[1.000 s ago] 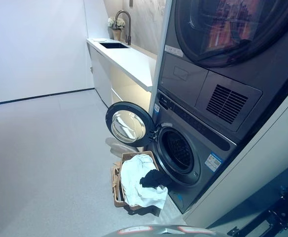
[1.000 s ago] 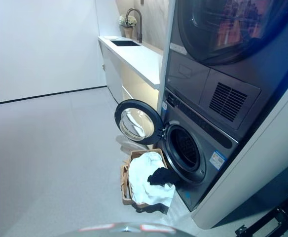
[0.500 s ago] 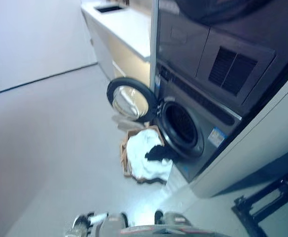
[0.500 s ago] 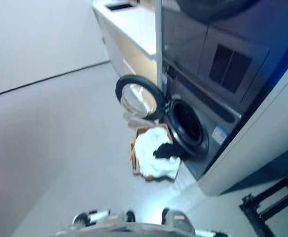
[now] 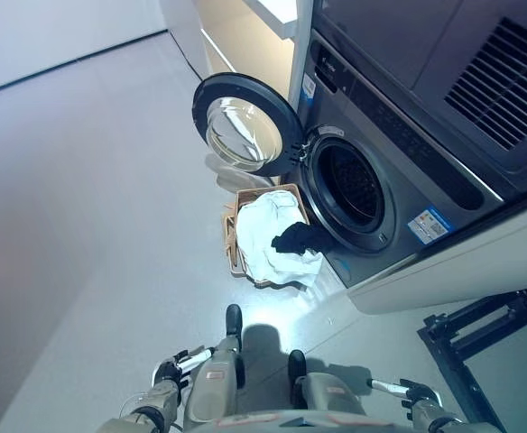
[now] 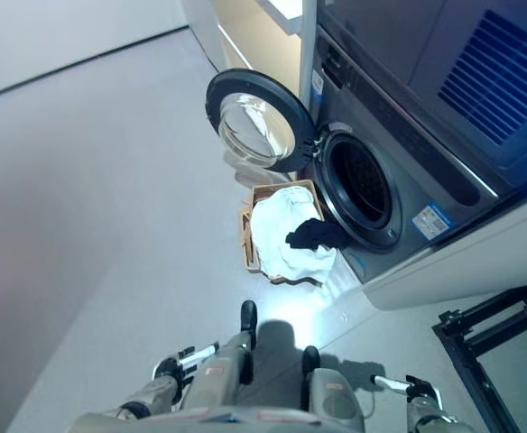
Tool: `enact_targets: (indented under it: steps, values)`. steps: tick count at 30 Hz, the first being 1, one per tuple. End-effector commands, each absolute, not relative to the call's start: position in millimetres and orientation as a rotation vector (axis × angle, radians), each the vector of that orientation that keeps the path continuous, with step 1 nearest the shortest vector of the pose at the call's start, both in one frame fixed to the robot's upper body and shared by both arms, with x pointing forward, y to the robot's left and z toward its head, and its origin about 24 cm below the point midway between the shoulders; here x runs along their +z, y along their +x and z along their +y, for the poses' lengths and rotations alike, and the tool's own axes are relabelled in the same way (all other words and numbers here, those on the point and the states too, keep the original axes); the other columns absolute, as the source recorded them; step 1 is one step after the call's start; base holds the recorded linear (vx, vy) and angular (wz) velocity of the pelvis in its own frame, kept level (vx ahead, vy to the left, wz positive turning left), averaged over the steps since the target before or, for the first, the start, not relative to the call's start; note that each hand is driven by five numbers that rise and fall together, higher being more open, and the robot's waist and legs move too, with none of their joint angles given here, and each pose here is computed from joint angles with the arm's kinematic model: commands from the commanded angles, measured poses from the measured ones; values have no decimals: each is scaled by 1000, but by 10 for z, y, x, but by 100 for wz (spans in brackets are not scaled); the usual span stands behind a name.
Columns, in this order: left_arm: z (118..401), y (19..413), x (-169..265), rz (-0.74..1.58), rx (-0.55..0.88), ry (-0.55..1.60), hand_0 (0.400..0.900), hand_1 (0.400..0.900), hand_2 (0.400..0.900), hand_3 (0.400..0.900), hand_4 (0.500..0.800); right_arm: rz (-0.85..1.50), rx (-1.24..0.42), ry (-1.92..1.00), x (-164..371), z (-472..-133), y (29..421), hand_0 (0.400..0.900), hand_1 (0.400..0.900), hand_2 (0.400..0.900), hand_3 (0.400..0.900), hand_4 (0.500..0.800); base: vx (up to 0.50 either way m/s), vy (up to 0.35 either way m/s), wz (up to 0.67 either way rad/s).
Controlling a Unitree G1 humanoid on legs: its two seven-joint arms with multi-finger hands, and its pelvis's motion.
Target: Put the clothes in the basket into the washing machine.
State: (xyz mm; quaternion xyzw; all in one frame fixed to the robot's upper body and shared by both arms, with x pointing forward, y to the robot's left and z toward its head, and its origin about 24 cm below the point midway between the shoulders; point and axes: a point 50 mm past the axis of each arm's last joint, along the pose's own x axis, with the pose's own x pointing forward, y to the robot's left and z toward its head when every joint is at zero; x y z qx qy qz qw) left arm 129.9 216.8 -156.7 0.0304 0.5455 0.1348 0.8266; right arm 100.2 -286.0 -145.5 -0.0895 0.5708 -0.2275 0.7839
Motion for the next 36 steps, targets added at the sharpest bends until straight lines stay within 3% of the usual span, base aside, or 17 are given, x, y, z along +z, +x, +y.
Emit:
enact_targets:
  steps: [1,13,26,36]
  values:
    - [2427,987,-1590,1222,330,156,900,900,900,900,800,1162,-485,-165,-1447,-2792,1099,900,900,900,900,800,409,275,-13]
    - [2535,1343,-1457,1130,326,203,900,900,900,900,800,963,-464,-77,-1296,-2669,1590,900,900,900,900,800,264,167,-3]
    - [2323,1076,-1591,1195,302,152,900,900,900,900,800,838,-319,-225,-1132,-2701,1733,900,900,900,900,800,295,-293,47]
    - [2134,1112,-1613,1173,249,159,900,900,900,900,800,675,-216,-478,-759,-2798,2233,900,900,900,900,800,81,-195,32]
